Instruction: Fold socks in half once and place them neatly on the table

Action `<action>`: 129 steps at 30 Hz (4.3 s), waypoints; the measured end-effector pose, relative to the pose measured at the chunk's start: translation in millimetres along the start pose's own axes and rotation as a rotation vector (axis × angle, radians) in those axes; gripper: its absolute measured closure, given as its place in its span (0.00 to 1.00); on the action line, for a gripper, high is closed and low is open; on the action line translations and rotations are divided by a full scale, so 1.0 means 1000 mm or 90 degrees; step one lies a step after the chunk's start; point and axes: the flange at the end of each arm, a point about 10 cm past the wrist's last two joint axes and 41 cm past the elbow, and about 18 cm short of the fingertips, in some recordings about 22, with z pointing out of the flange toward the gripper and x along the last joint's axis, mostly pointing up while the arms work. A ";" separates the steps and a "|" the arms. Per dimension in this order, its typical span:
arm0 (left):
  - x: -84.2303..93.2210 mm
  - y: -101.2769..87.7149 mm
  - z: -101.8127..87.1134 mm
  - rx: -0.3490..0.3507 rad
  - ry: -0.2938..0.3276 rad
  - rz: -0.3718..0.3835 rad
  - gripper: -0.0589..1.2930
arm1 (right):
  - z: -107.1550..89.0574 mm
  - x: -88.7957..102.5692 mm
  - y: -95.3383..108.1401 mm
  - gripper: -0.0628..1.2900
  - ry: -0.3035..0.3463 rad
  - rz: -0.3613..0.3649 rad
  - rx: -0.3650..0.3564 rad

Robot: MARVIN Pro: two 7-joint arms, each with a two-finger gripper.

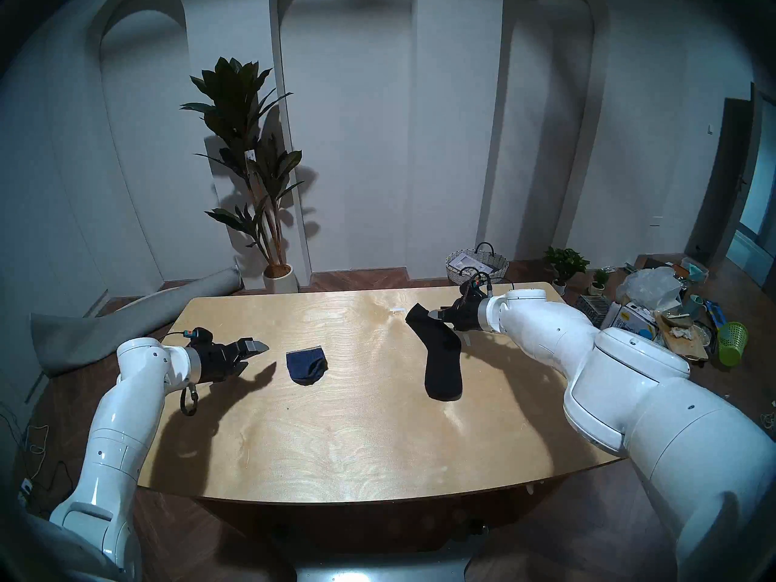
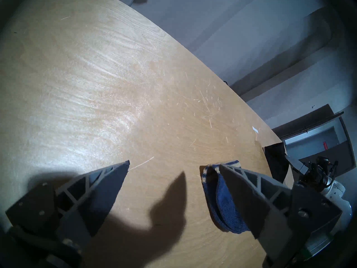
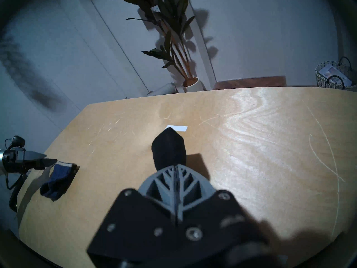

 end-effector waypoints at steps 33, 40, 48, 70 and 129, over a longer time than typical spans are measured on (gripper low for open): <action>-0.021 0.011 -0.005 0.035 0.047 -0.076 0.05 | -0.072 -0.053 0.014 0.97 0.161 -0.149 0.219; -0.024 0.013 -0.005 0.041 0.055 -0.092 0.05 | -0.082 -0.070 0.014 0.97 0.159 -0.150 0.254; -0.028 0.016 -0.005 0.047 0.061 -0.107 0.05 | -0.085 -0.089 0.015 0.97 0.162 -0.150 0.257; -0.037 0.020 -0.008 0.046 0.070 -0.138 0.05 | -0.081 -0.114 0.011 0.97 0.087 -0.179 0.282; -0.014 0.050 -0.037 -0.073 0.159 -0.105 0.05 | -0.255 -0.038 0.074 0.05 0.269 -0.202 0.140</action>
